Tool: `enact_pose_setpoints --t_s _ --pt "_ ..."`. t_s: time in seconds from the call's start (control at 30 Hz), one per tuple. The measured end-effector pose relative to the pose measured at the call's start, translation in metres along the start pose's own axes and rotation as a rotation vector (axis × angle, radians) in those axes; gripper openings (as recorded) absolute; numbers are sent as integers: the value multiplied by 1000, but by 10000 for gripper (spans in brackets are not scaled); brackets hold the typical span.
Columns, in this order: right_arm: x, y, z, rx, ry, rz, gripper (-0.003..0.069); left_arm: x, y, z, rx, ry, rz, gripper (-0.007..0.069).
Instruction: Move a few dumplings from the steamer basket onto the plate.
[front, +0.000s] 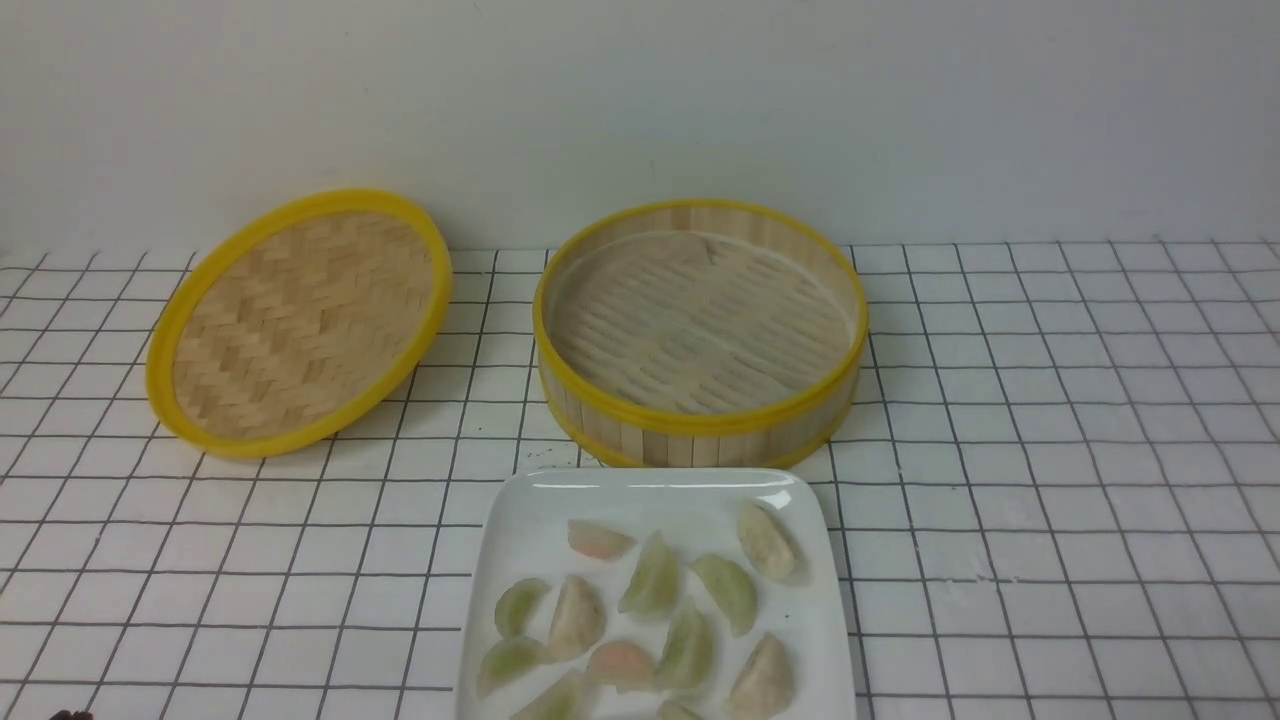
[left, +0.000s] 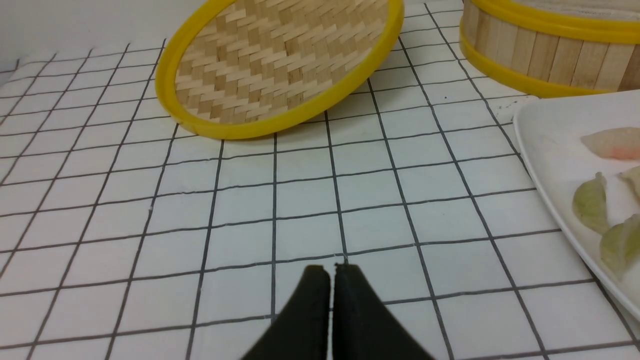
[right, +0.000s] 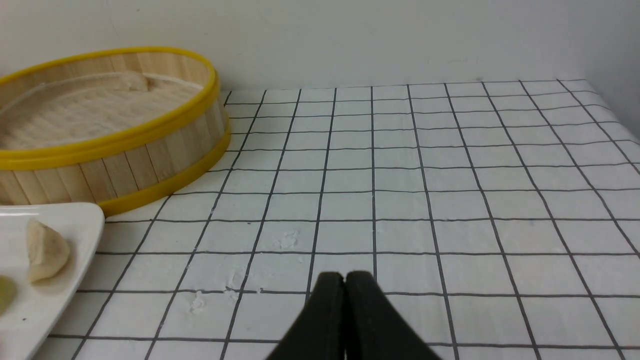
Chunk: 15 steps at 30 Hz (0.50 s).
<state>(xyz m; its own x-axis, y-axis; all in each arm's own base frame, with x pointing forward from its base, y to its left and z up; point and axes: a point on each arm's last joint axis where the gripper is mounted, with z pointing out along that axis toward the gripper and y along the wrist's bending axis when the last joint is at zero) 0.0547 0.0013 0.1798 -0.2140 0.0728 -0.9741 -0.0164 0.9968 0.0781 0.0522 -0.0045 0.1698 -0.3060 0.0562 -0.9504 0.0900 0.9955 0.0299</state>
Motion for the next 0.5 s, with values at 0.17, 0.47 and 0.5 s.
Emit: enact_pose_setpoints --t_s 0.17,0.47,0.5 --pt "0 0 0 0 0 0 -15 0 0 0 0 0 0 -6" --pt "0 0 0 0 0 0 -15 0 0 0 0 0 0 -6" --pt "0 0 0 0 0 0 -15 0 0 0 0 0 0 -6"
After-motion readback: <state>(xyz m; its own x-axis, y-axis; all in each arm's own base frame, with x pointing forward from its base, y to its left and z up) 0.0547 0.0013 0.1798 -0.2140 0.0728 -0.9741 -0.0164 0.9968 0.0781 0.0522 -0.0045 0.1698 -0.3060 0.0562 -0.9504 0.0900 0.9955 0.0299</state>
